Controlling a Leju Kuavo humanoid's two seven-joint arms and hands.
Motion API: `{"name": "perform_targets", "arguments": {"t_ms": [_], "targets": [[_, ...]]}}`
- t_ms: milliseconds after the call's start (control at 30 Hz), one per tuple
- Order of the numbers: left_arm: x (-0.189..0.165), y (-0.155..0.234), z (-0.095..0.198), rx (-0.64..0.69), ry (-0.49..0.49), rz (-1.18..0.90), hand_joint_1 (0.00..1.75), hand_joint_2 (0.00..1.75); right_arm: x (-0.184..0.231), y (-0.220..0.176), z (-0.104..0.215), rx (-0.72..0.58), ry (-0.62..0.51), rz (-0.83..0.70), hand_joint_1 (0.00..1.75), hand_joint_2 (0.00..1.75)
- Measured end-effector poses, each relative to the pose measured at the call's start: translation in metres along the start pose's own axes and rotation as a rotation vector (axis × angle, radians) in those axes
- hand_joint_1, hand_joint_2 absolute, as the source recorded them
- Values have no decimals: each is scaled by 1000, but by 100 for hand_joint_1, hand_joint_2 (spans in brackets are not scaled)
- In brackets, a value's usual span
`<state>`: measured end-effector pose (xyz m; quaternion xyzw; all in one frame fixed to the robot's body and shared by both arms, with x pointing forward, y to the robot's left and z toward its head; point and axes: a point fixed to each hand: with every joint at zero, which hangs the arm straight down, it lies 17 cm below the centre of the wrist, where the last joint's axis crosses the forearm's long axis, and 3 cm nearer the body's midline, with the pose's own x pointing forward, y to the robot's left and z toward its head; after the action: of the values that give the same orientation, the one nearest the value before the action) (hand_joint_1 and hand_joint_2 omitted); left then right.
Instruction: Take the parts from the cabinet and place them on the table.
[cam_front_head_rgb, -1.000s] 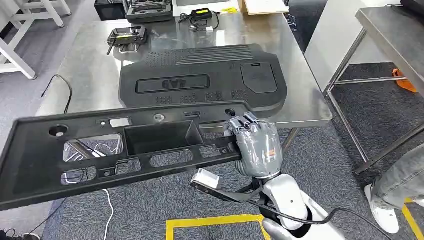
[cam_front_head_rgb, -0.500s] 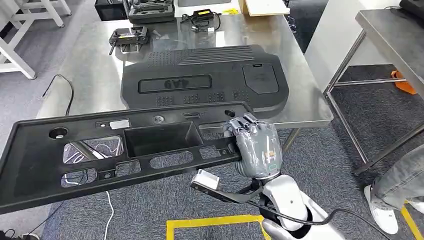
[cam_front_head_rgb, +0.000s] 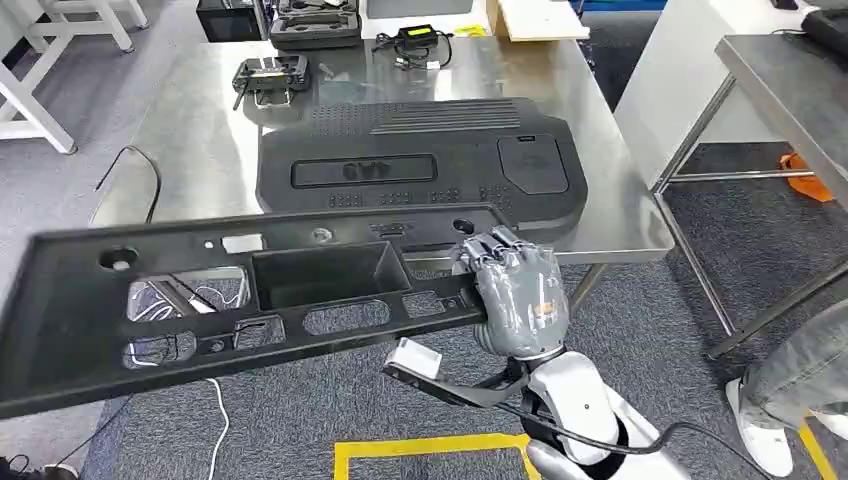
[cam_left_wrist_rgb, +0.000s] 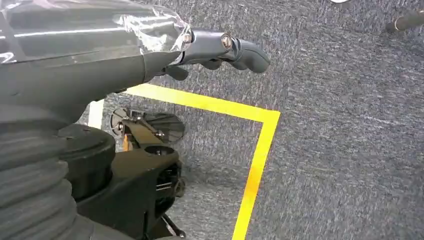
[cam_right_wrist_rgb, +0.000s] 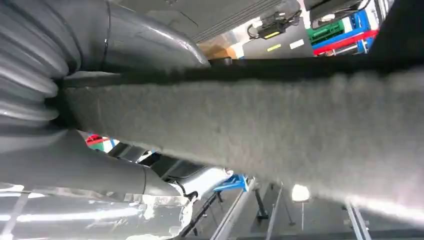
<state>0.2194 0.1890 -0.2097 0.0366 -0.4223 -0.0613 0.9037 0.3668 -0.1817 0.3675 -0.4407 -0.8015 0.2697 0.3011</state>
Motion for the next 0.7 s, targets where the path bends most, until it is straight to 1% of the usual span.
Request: {"name": "perform_targets", "arguments": {"t_ms": [700], "targets": [[-3,6,0,8,3,-5,0,175,0,-1,-1,-4,-2,-1,175,175]]}}
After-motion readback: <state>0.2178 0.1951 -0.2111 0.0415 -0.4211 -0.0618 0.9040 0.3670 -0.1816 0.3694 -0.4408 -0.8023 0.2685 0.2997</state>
